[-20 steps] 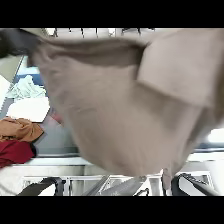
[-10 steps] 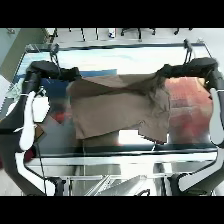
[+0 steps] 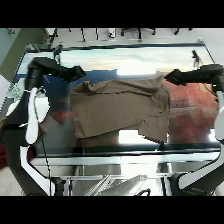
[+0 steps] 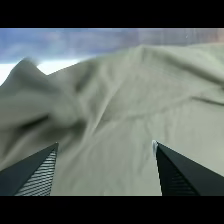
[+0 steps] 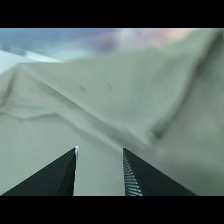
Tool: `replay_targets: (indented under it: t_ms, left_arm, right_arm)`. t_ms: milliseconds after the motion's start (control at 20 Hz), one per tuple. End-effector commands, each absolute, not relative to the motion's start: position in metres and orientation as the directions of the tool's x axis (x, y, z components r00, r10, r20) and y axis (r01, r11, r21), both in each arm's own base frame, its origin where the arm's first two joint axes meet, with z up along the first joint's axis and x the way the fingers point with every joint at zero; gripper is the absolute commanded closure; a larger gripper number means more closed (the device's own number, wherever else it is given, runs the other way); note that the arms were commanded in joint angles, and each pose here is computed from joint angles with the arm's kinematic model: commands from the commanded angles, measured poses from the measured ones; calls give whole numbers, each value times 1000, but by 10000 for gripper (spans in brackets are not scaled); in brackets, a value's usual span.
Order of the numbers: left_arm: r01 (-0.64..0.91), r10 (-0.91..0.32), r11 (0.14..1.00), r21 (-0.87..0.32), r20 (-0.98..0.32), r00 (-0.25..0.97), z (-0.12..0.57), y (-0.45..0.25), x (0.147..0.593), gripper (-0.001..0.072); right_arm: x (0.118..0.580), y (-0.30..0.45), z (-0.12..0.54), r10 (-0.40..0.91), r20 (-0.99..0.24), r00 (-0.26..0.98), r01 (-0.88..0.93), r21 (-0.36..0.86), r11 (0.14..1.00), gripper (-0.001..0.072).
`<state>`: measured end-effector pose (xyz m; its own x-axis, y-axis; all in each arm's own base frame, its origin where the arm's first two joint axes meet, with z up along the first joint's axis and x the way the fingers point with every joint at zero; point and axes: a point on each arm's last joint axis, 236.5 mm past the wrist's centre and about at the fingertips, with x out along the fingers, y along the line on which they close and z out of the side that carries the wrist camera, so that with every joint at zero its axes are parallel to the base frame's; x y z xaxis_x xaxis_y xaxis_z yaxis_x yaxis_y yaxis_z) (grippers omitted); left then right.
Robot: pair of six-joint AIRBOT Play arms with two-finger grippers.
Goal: Fold the shirts.
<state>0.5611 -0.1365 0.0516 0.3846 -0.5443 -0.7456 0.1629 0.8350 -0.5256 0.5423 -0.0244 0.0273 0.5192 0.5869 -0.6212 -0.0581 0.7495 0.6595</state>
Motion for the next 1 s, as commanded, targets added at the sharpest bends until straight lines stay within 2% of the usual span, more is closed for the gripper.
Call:
replay_targets:
  t_ms: [0, 50, 100, 150, 400, 450, 500, 600, 750, 950]
  left_arm:
    - [38, -546, 833, -552, -808, 220, 54, -94, 498, 49]
    - [0, -545, 834, -552, -824, 155, 45, -89, 473, 51]
    - [-42, -550, 830, -556, -829, 103, 33, -87, 448, 192]
    - [-80, -552, 827, -556, -831, 71, 18, -88, 428, 278]
    - [-241, -554, 817, -524, -829, -74, -61, -96, 323, 276]
    - [-255, -554, 817, -517, -827, -98, -71, -96, 304, 276]
    - [-279, -555, 815, -508, -824, -119, -80, -96, 286, 276]
    - [-309, -559, 809, -500, -818, -139, -90, -93, 262, 275]
    - [-364, -552, 794, -487, -829, -93, -101, -82, 254, 276]
    - [-341, -555, 775, -532, -831, 35, -105, -92, 282, 276]
  right_arm:
    - [486, -86, 9, 575, -709, 409, 78, 654, 752, 375]
    - [470, -100, -7, 545, -756, 362, 130, 620, 774, 375]
    - [458, -107, -21, 525, -788, 321, 154, 591, 792, 374]
    - [448, -110, -35, 508, -813, 283, 173, 565, 807, 363]
    - [430, -96, -64, 556, -811, 182, 198, 585, 787, 362]
    - [428, -94, -67, 564, -808, 170, 199, 589, 783, 339]
    - [428, -93, -67, 565, -808, 167, 191, 589, 785, 283]
    - [428, -92, -67, 566, -808, 165, 190, 589, 785, 269]
    - [428, -92, -67, 566, -808, 165, 187, 589, 786, 269]
    - [429, -88, -67, 567, -808, 161, 178, 589, 788, 269]
